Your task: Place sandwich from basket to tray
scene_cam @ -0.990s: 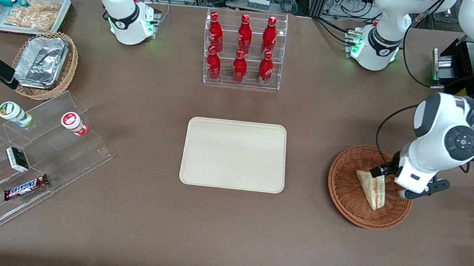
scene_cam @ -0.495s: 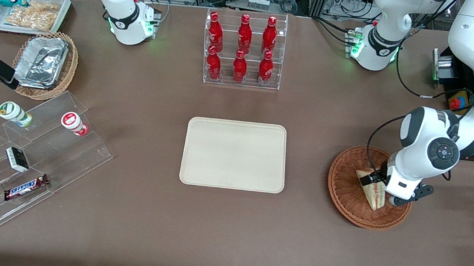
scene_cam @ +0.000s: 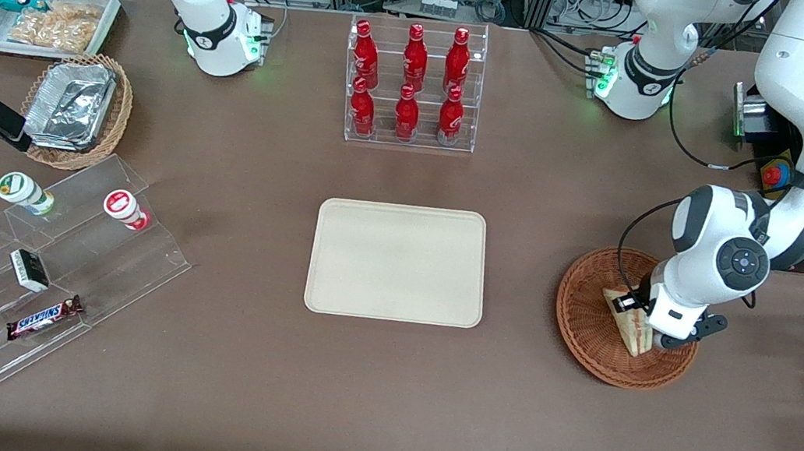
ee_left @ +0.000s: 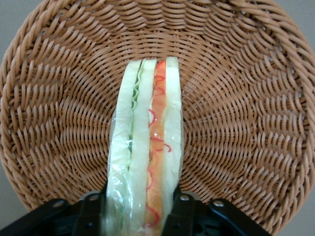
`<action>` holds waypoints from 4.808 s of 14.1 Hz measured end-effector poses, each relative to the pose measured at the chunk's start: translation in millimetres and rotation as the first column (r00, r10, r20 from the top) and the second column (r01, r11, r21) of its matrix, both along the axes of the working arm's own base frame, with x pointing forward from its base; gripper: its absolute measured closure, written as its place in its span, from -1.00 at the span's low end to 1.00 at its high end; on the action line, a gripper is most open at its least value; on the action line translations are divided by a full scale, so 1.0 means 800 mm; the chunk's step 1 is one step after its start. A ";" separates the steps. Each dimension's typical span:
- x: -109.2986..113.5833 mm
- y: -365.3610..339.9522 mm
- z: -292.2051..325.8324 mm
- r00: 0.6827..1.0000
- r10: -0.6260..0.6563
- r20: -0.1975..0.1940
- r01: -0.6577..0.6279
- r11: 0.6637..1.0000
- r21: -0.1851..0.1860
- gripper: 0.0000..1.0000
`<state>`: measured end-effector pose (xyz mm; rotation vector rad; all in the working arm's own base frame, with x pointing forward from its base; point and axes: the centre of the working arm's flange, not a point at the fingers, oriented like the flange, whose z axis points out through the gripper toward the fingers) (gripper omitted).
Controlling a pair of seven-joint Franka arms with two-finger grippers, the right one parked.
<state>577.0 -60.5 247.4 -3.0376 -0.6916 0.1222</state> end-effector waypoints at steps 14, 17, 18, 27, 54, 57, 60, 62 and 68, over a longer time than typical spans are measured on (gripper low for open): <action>-0.003 -0.191 0.125 0.972 -0.233 0.033 0.234 0.971 -0.054 0.69; -0.022 -0.287 0.105 0.963 -0.269 0.016 0.270 0.960 -0.076 0.68; -0.029 -0.319 0.101 0.961 -0.277 0.015 0.277 0.957 -0.085 0.68; -0.084 -0.523 0.043 0.956 -0.292 0.022 0.293 0.953 -0.077 0.67; 0.050 -0.382 0.243 0.988 -0.120 0.099 0.108 0.987 0.116 -1.00; 0.058 -0.264 0.305 0.981 -0.190 0.047 0.186 0.979 0.089 -1.00; 0.041 -0.136 0.354 0.961 -0.270 -0.062 0.275 0.958 0.085 -1.00; 0.025 -0.080 0.381 0.951 -0.293 -0.103 0.301 0.951 0.075 -1.00; -0.032 -0.018 0.419 0.936 -0.320 -0.148 0.332 0.941 0.063 -1.00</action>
